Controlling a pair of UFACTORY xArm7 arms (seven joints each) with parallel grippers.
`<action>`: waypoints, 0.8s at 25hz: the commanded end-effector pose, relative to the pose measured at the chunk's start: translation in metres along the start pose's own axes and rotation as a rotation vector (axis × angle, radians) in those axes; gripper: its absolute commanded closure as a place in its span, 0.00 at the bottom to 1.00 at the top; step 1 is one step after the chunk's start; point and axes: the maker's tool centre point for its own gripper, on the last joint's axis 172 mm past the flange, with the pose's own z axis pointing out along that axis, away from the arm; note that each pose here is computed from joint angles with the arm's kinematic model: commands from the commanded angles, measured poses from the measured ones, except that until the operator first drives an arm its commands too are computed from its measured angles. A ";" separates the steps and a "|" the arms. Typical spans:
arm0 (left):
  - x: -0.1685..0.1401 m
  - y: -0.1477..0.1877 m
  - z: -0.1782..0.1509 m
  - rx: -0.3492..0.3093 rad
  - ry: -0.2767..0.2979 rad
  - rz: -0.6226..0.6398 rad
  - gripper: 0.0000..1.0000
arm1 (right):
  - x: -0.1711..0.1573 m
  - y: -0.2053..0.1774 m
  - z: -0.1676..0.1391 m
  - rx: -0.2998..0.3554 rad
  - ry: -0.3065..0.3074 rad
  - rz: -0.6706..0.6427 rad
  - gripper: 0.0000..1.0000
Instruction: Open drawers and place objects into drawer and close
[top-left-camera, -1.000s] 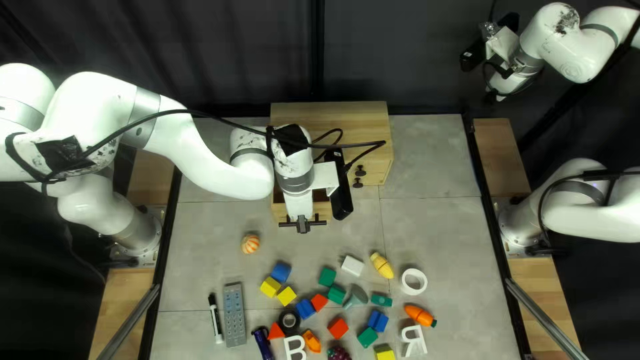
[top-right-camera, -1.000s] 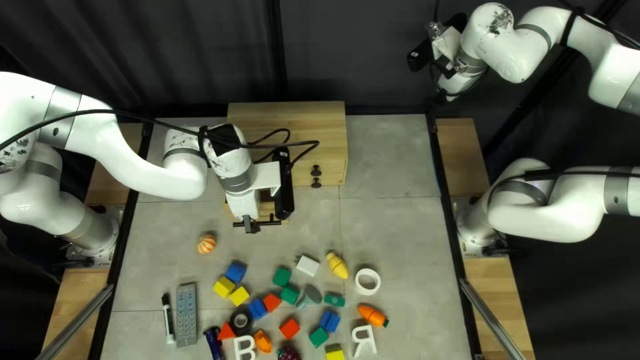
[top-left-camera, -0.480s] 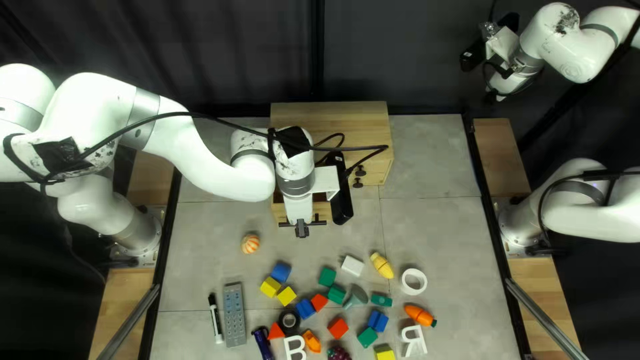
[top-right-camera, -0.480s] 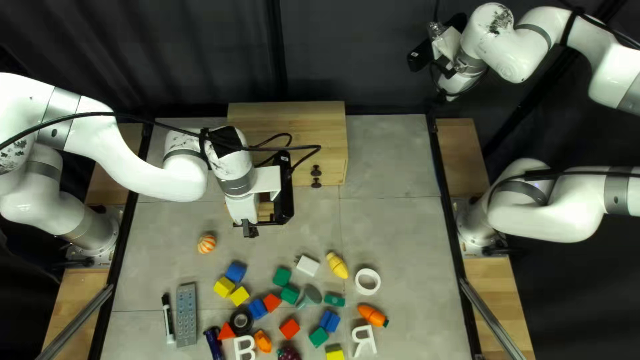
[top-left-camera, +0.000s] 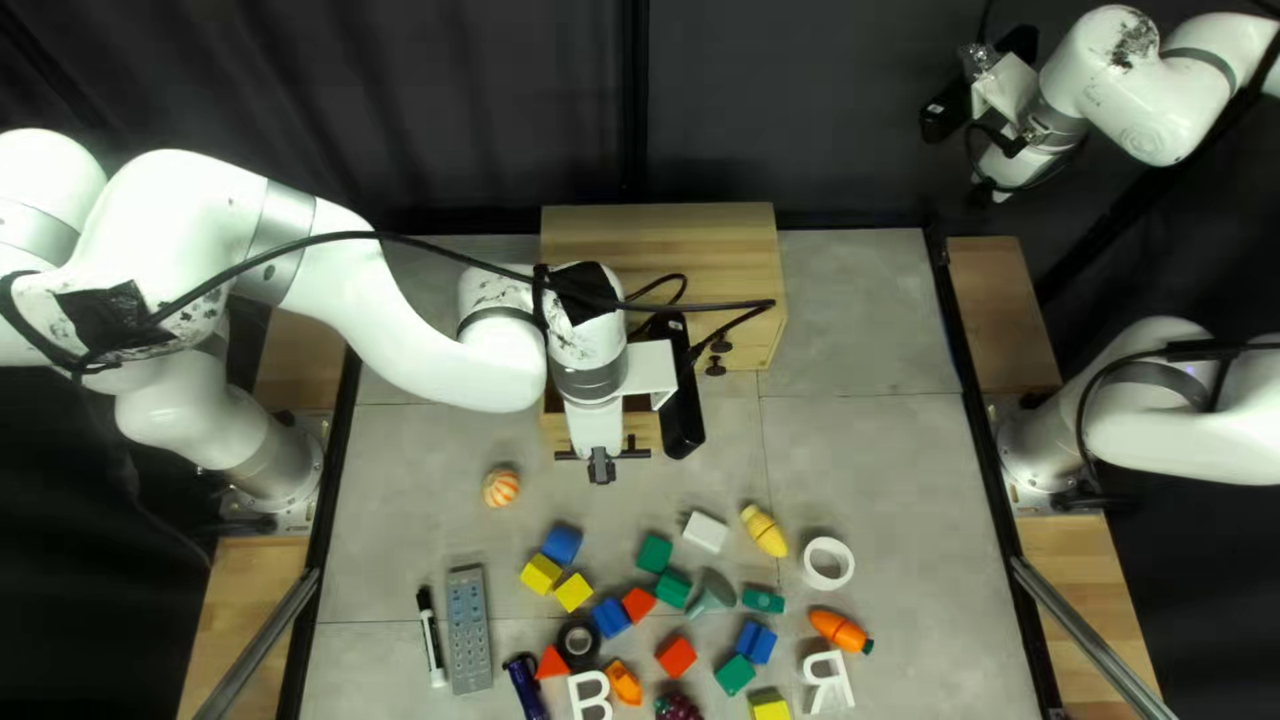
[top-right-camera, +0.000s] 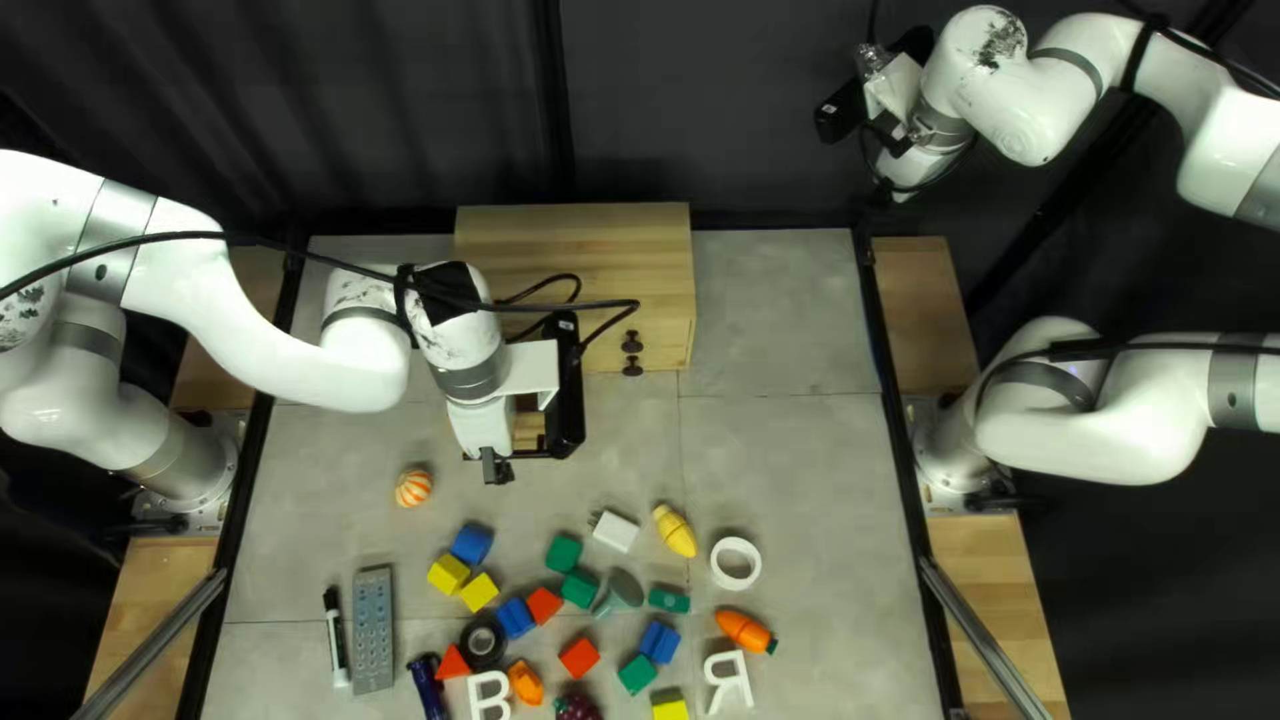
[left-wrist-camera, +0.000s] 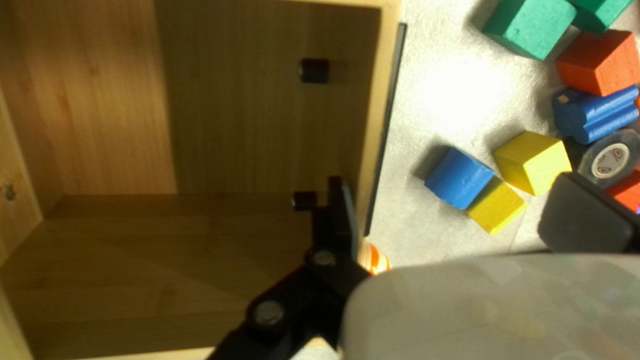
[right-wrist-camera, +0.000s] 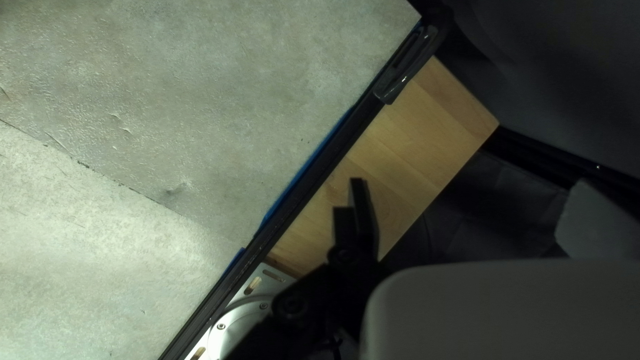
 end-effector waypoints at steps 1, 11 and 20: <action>0.000 0.002 -0.002 0.003 -0.002 0.001 0.00 | 0.000 0.000 0.000 0.000 0.000 0.000 0.00; -0.002 0.005 -0.003 0.006 -0.006 0.002 0.00 | 0.000 0.000 0.000 0.000 0.000 0.000 0.00; 0.000 0.009 -0.007 0.011 -0.004 -0.001 0.00 | 0.000 0.000 0.000 0.000 0.000 0.000 0.00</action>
